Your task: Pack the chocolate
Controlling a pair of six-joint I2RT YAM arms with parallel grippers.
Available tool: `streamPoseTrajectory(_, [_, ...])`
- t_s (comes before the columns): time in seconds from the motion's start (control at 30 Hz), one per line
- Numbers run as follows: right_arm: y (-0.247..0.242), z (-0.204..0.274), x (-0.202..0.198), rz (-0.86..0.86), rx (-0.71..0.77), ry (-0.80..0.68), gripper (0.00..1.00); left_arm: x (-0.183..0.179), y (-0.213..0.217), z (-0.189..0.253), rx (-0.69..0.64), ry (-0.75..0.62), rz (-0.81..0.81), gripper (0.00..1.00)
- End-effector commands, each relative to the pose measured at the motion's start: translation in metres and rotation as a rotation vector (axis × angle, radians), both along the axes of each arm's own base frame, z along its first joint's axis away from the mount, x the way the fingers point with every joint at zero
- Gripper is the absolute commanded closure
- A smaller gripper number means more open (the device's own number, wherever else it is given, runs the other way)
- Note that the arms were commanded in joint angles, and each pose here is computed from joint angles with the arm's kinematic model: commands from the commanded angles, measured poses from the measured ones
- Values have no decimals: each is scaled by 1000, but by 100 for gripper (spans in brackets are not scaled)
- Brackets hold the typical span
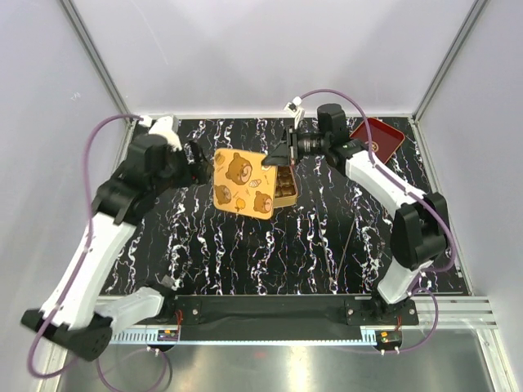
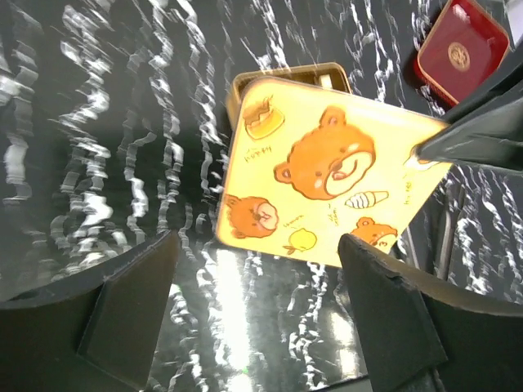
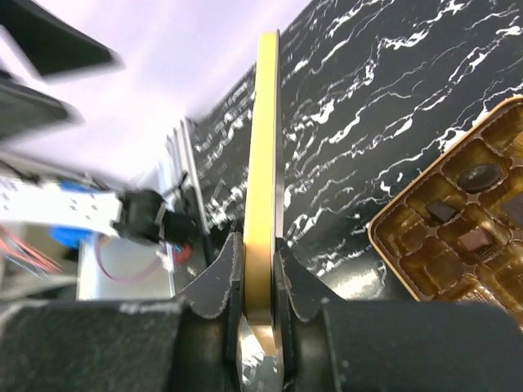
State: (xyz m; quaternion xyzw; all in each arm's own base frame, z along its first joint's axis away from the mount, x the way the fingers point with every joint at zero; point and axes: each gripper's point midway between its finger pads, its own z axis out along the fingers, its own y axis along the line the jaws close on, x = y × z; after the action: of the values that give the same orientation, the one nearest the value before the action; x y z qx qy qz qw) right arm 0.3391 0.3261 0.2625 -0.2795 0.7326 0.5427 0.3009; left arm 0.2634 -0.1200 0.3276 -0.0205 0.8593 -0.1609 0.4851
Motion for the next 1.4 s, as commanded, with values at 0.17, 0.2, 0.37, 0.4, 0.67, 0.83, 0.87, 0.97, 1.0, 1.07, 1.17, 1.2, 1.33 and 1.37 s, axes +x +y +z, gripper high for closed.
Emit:
streamPoseTrajectory(0.17, [-6, 13, 35, 80, 113, 162, 100, 76, -45, -31, -189, 56, -202, 14])
streamPoseTrajectory(0.2, [-8, 10, 38, 93, 114, 185, 100, 84, -48, -41, -183, 77, -204, 14])
streamPoseTrajectory(0.37, [-17, -1, 58, 133, 108, 257, 100, 95, -70, -65, -245, 87, -315, 14])
streamPoseTrajectory(0.4, [-22, -4, 64, 130, 110, 272, 100, 97, -71, -70, -246, 95, -316, 14])
streamPoseTrajectory(0.67, [-42, -25, 92, 127, 73, 347, 100, 111, -75, -113, -245, 180, -311, 17])
streamPoseTrajectory(0.83, [-54, -40, 106, 116, 78, 398, 100, 115, -82, -133, -266, 225, -331, 19])
streamPoseTrajectory(0.87, [-54, -49, 108, 121, 79, 421, 100, 117, -83, -141, -269, 242, -333, 20])
streamPoseTrajectory(0.97, [-55, -61, 112, 123, 68, 445, 100, 120, -87, -156, -276, 284, -338, 22])
streamPoseTrajectory(1.0, [-54, -64, 112, 125, 64, 451, 100, 122, -87, -158, -279, 288, -337, 22])
streamPoseTrajectory(1.07, [-56, -72, 116, 121, 57, 464, 100, 125, -90, -162, -299, 292, -337, 23])
streamPoseTrajectory(1.17, [-61, -84, 124, 108, 58, 490, 100, 129, -92, -172, -316, 317, -316, 24])
streamPoseTrajectory(1.2, [-61, -87, 125, 106, 59, 498, 100, 130, -92, -177, -313, 329, -306, 25])
streamPoseTrajectory(1.33, [-66, -92, 133, 100, 71, 501, 100, 136, -90, -196, -303, 371, -275, 29])
streamPoseTrajectory(1.37, [-67, -95, 135, 98, 76, 508, 100, 138, -91, -202, -303, 381, -272, 30])
